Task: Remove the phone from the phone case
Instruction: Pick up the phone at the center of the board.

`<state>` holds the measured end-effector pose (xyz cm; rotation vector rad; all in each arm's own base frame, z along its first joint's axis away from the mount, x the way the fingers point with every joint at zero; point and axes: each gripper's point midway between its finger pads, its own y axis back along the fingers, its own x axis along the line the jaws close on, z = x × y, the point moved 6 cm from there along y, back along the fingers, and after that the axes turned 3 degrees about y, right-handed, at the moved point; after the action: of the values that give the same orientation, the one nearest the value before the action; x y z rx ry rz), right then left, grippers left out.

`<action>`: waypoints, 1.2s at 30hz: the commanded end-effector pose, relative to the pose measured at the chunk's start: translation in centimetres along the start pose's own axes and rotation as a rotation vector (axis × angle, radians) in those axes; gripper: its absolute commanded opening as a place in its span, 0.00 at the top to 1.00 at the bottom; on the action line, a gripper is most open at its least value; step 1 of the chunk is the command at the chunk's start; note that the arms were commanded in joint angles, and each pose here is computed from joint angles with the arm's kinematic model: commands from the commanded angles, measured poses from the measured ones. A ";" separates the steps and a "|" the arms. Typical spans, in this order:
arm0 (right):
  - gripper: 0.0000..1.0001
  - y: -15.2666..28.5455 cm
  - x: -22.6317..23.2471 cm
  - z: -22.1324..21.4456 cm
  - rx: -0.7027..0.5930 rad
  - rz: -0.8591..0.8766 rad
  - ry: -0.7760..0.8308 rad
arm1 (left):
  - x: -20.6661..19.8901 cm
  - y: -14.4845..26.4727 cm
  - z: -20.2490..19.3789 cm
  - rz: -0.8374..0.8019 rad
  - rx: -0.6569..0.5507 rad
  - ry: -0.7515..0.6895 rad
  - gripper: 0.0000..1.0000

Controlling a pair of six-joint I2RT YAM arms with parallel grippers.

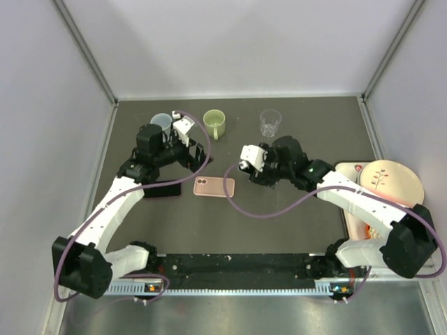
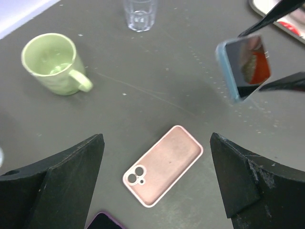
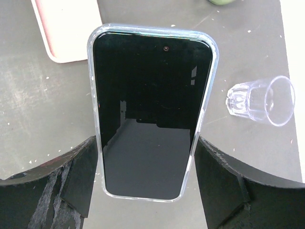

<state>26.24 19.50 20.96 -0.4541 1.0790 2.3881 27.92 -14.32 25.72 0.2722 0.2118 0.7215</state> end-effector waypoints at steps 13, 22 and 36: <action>1.00 1.2 -1.0 6.2 -0.222 -0.260 0.238 | -2.2 -2.6 0.1 -0.304 0.048 0.193 0.07; 1.00 0.3 0.8 7.4 -0.231 -0.287 0.289 | -2.2 -3.3 -0.2 -0.310 0.065 0.281 0.08; 1.00 -1.2 2.0 8.4 -0.227 -0.311 0.297 | -2.5 -4.5 -1.5 -0.332 0.106 0.320 0.12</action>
<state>24.15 25.79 21.88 -0.9612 0.9483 2.2539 27.78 -18.20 21.52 0.2585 0.6379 0.4532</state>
